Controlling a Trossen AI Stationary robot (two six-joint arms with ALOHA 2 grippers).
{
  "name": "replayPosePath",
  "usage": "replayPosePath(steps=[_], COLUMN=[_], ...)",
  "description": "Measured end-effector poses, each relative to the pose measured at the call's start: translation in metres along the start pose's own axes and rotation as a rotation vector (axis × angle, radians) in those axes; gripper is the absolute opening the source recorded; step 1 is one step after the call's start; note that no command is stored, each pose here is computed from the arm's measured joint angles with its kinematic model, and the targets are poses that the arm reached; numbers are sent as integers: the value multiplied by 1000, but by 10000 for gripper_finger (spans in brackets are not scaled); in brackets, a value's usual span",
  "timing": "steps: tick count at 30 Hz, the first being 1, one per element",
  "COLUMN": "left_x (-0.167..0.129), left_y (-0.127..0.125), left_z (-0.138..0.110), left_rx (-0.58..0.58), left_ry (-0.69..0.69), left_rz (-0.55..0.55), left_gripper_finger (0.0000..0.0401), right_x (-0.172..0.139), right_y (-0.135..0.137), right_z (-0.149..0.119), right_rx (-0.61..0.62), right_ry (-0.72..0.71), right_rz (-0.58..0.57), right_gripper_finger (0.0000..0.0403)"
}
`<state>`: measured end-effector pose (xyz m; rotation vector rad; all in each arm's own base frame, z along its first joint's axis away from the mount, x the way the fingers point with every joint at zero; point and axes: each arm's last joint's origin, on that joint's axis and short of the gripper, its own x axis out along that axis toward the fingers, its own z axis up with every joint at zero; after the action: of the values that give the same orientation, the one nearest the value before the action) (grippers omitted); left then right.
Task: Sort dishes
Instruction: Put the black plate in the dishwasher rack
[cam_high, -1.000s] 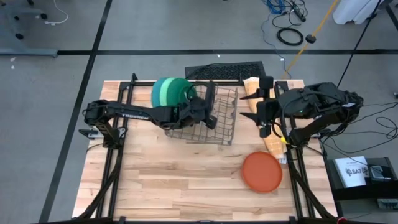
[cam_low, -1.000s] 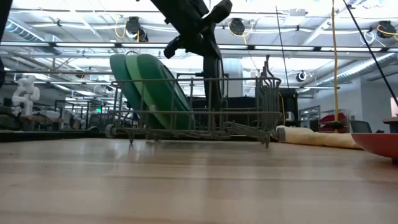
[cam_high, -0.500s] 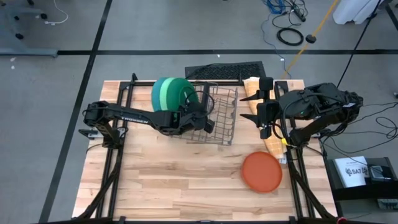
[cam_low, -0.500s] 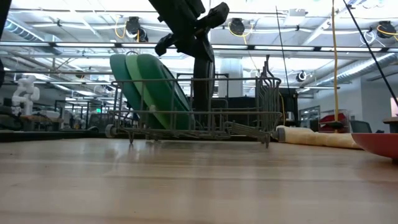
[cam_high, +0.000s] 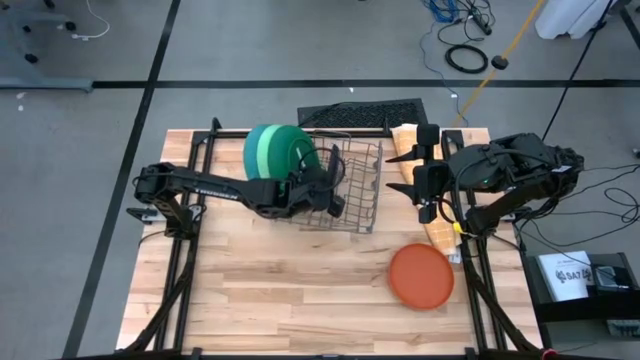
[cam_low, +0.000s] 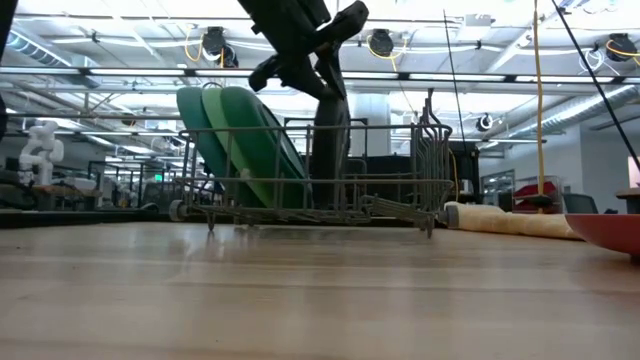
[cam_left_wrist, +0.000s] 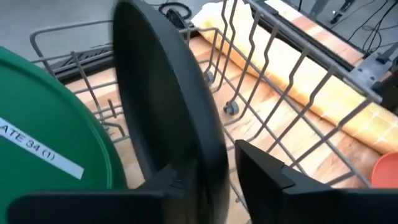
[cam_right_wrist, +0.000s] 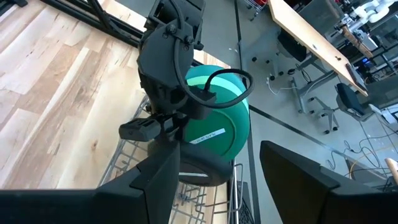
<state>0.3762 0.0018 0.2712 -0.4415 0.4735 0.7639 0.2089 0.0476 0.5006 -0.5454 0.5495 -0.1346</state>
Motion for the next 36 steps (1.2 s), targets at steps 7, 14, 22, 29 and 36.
replayPosePath(steps=[7,14,22,29,36], left_x=[-2,-12,-26,-72,-137], left_y=[0,3,4,6,17], left_z=[-4,5,15,35,50], left_rx=[-1,53,151,292,432], left_ry=[20,-26,-80,-186,-320], left_rz=[9,24,32,-28,-28], left_gripper_finger=[166,184,185,185,185], right_x=[0,0,4,47,116], right_y=[0,1,4,30,47], right_z=[-1,-2,-6,-19,-51], right_rx=[-4,2,12,-1,136], right_ry=[7,15,54,113,117], right_rz=[3,6,18,76,37], right_gripper_finger=[215,215,215,214,174])
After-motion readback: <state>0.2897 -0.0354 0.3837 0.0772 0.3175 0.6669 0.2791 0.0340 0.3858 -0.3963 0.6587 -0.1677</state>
